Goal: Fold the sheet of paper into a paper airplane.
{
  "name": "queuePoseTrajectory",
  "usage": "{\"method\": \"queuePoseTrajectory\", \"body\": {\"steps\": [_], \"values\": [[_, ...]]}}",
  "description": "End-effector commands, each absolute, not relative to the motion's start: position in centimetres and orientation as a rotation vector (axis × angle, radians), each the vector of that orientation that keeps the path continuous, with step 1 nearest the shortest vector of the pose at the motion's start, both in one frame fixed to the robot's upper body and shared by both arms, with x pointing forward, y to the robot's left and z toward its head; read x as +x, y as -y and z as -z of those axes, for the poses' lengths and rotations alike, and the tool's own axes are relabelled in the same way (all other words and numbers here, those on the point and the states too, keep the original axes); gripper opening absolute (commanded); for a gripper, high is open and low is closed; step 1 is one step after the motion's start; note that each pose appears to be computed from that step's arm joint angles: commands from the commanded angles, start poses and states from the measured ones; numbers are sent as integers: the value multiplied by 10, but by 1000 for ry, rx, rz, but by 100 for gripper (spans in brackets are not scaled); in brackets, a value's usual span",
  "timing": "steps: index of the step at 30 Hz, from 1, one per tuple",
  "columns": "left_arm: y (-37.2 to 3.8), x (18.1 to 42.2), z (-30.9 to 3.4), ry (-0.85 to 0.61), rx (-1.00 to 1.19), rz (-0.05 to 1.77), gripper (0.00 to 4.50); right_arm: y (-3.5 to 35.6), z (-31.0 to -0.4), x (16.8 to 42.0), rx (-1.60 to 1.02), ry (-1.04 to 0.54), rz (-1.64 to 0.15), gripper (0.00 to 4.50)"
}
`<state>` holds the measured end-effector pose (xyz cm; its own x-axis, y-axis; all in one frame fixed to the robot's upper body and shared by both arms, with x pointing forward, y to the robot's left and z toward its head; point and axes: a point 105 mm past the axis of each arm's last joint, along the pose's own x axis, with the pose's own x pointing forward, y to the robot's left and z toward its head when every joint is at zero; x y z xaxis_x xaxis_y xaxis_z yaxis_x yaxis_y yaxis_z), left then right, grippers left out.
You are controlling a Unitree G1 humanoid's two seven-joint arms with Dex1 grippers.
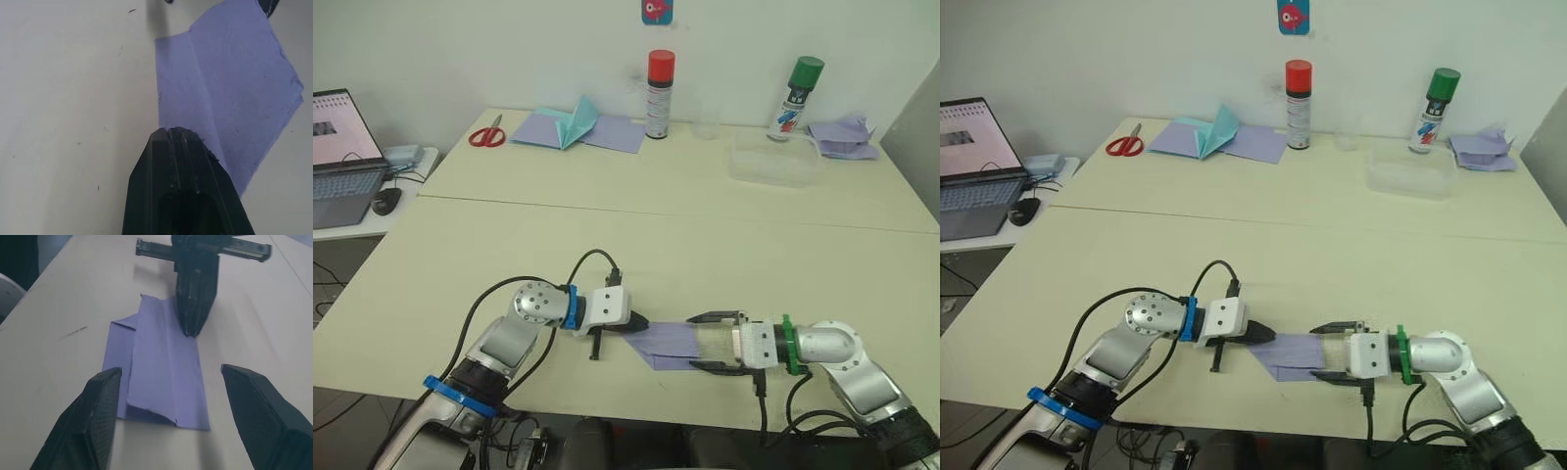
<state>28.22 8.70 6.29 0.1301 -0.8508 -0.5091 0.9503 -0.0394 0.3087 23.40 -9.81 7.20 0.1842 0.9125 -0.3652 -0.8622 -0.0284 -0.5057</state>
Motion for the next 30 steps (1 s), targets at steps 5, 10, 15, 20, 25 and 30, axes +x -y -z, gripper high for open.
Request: {"method": "queuePoseTrajectory", "body": {"steps": [5,10,15,20,25,30], "values": [[-97,279,-40,-294,694,1465,4,83,-79,233,-738,173,-1454,338],[-96,277,-39,-295,693,1475,4,66,-79,239,-700,210,-1440,338],[-93,270,-40,-279,686,1527,4,56,-75,240,-686,223,-1453,338],[-97,271,-37,-303,700,1544,4,50,-75,242,-662,226,-1462,338],[-98,277,-36,-311,704,1531,0,41,-79,248,-587,204,-1450,301],[-99,280,-36,-299,720,1535,0,41,-88,258,-528,194,-1428,138]]}}
